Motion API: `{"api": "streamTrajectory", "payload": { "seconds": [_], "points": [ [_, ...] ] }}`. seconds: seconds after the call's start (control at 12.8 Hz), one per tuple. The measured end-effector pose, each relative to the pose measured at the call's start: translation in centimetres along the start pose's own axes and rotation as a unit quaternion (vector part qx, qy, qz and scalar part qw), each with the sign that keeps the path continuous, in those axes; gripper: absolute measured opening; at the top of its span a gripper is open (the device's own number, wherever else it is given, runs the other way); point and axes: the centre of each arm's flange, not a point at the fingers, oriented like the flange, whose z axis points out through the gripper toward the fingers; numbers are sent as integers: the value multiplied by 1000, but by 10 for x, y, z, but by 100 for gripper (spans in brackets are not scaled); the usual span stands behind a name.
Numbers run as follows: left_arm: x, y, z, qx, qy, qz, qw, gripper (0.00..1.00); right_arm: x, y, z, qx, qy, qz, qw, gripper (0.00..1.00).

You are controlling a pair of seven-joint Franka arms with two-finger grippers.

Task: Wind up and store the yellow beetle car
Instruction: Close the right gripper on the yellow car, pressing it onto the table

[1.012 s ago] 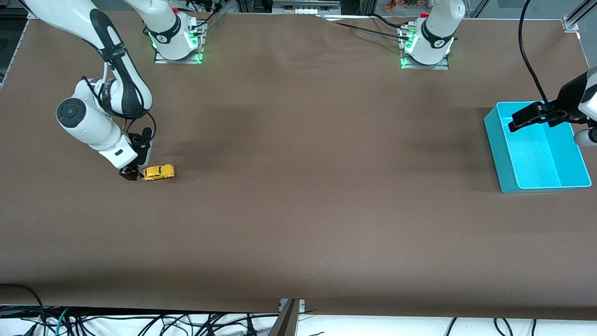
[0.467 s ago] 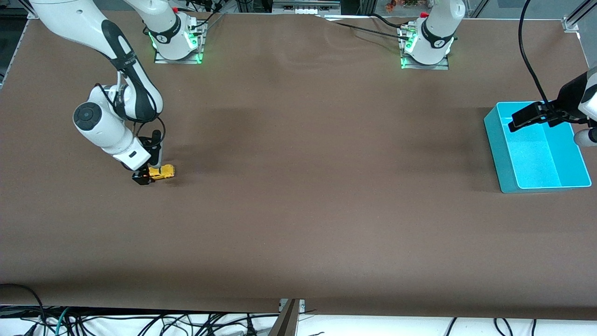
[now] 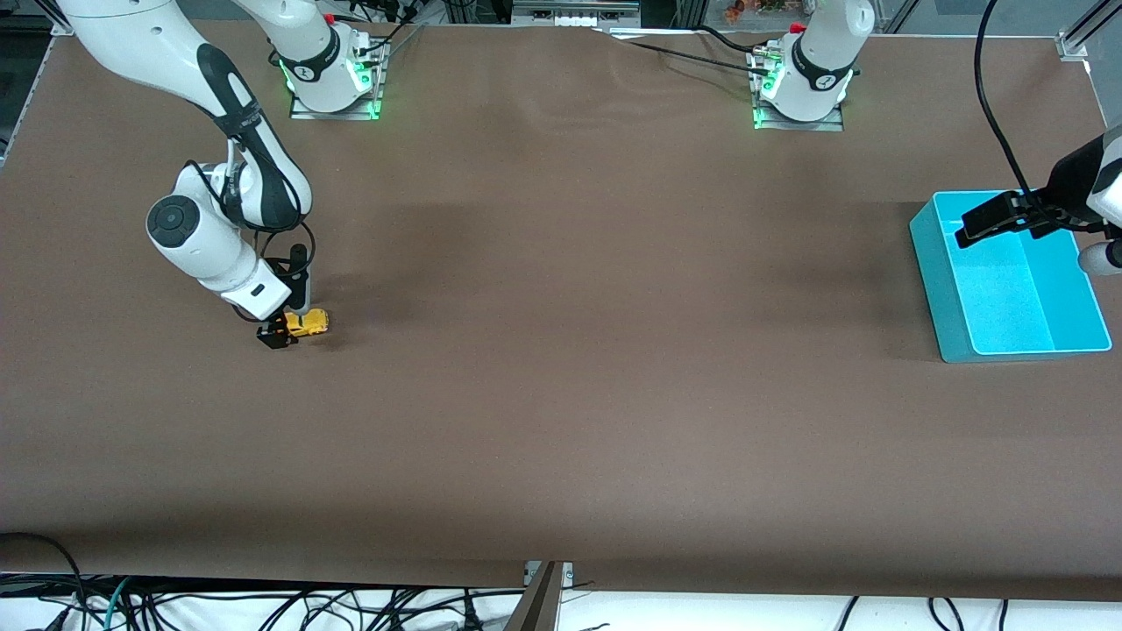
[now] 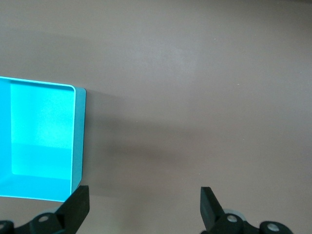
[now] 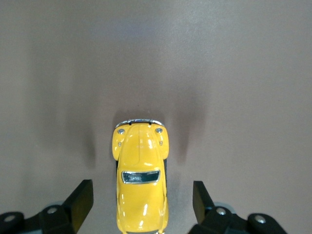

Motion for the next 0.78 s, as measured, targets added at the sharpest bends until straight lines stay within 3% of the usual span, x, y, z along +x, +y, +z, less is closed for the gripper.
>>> {"api": "streamTrajectory", "payload": {
  "seconds": [0.23,0.47,0.55,0.7,0.78],
  "points": [
    [0,0,0,0,0,0,1000,100,-2,0,0,-2,-1,-15,1000,87],
    [0,0,0,0,0,0,1000,100,-3,0,0,-2,-1,-19,1000,60],
    [0,0,0,0,0,0,1000,100,-4,0,0,-2,-1,-18,1000,59],
    [0,0,0,0,0,0,1000,100,-7,-1,0,-1,-1,-15,1000,43],
    [0,0,0,0,0,0,1000,100,-9,-1,0,-1,-2,-10,1000,43]
  ]
}}
